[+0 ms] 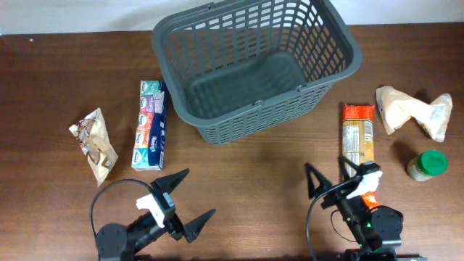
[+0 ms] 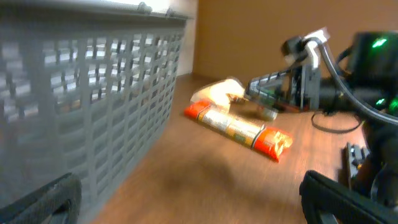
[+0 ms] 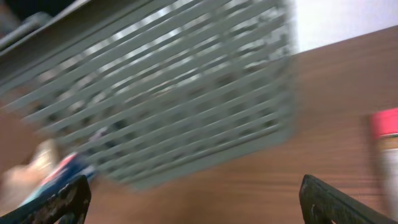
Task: Pack container
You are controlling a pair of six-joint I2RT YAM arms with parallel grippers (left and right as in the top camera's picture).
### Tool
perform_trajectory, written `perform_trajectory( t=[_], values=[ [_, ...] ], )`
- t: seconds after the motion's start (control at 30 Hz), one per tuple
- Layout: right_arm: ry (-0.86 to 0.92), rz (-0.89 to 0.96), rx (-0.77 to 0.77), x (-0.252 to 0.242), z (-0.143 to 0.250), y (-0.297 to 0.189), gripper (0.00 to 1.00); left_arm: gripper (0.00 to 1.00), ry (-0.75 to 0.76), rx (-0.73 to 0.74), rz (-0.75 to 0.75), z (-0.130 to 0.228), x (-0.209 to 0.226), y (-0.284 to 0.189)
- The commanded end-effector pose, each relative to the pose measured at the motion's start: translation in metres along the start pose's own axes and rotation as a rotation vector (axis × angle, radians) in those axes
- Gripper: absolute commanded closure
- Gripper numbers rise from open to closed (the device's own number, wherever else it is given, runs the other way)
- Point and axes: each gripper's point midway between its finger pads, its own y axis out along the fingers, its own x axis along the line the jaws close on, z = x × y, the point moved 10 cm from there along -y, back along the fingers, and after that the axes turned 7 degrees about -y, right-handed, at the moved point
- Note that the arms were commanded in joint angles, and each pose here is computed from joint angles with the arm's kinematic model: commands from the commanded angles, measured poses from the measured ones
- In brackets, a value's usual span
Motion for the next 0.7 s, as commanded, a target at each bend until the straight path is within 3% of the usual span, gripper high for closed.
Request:
perform_trajectory(
  t=[0.0,0.1,0.3,0.47,0.67],
  values=[
    [0.059,-0.307,0.11,0.024,0.004,-0.004,0.01,0.01,0.007,-0.054,0.094,-0.026,-0.016,-0.003],
    [0.048,-0.329,0.072,0.032,-0.016,-0.008,0.01,0.01,0.073,-0.09,0.106,-0.053,-0.03,-0.007],
    [-0.135,-0.329,-0.027,0.066,-0.103,-0.032,0.01,0.01,0.075,-0.095,0.083,-0.116,-0.06,-0.015],
    [-0.2,-0.117,0.154,0.077,-0.157,-0.05,0.01,0.01,-0.037,-0.113,-0.121,-0.16,-0.064,-0.02],
    [-0.137,-0.112,0.36,0.097,-0.205,-0.059,0.01,0.01,0.133,-0.205,-0.042,-0.2,-0.087,-0.024]
  ],
)
